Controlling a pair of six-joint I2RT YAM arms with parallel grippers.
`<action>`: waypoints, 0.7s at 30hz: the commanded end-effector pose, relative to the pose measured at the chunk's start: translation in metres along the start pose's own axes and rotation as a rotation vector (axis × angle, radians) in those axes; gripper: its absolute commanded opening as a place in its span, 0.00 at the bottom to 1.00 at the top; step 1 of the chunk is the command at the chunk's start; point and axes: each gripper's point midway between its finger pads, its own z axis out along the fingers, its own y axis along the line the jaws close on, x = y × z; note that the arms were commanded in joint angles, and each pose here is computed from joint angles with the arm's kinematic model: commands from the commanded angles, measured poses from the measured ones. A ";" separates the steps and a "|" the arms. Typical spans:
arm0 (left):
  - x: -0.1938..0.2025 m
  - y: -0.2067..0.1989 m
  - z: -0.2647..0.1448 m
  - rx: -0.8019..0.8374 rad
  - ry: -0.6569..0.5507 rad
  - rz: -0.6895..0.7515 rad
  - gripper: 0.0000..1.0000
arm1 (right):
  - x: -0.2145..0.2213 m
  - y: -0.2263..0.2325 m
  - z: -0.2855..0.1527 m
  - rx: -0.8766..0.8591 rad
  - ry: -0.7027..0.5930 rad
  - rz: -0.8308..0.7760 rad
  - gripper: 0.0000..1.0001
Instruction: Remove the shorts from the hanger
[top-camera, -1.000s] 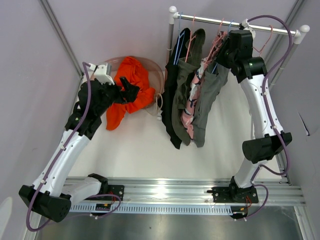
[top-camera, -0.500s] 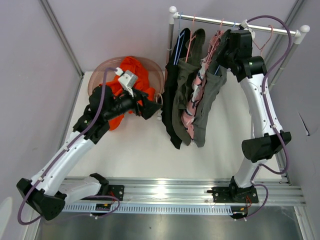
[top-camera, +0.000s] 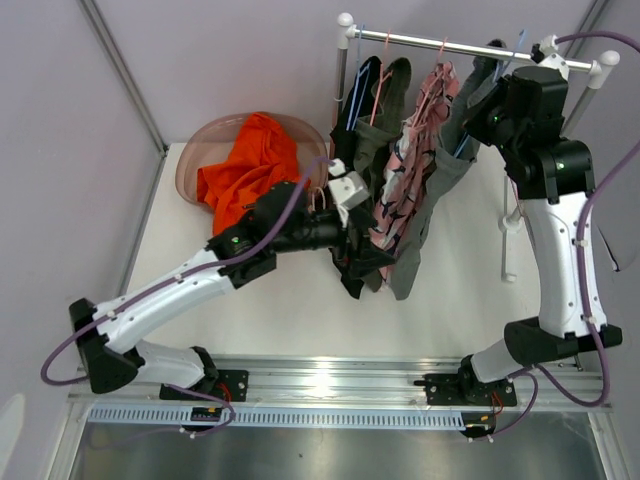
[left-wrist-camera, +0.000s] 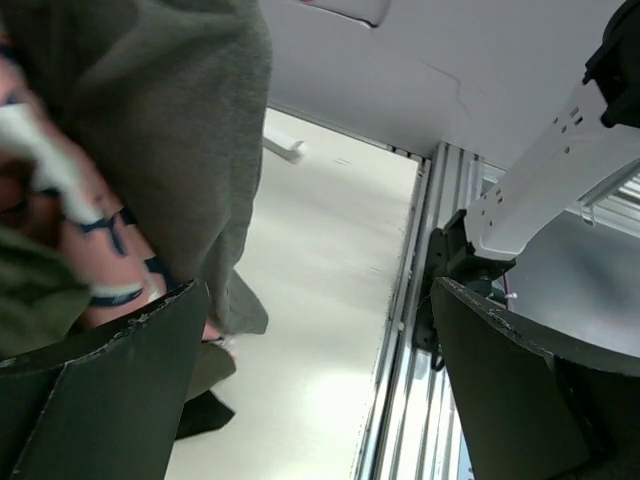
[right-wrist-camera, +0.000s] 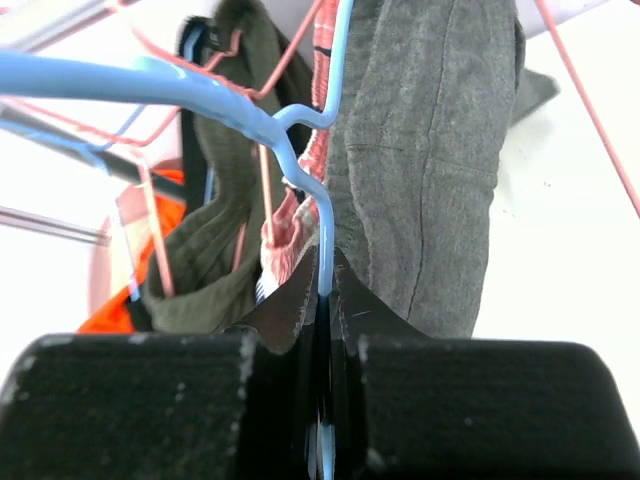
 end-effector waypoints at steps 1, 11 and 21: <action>-0.038 -0.016 0.025 0.004 -0.104 0.084 0.99 | -0.020 0.014 -0.026 -0.067 -0.081 0.060 0.00; -0.054 -0.036 0.081 0.046 -0.195 0.150 0.99 | 0.012 0.010 -0.069 -0.107 -0.068 0.114 0.00; -0.020 -0.024 0.106 0.031 -0.114 0.146 0.95 | 0.004 0.015 -0.089 -0.147 -0.094 0.151 0.00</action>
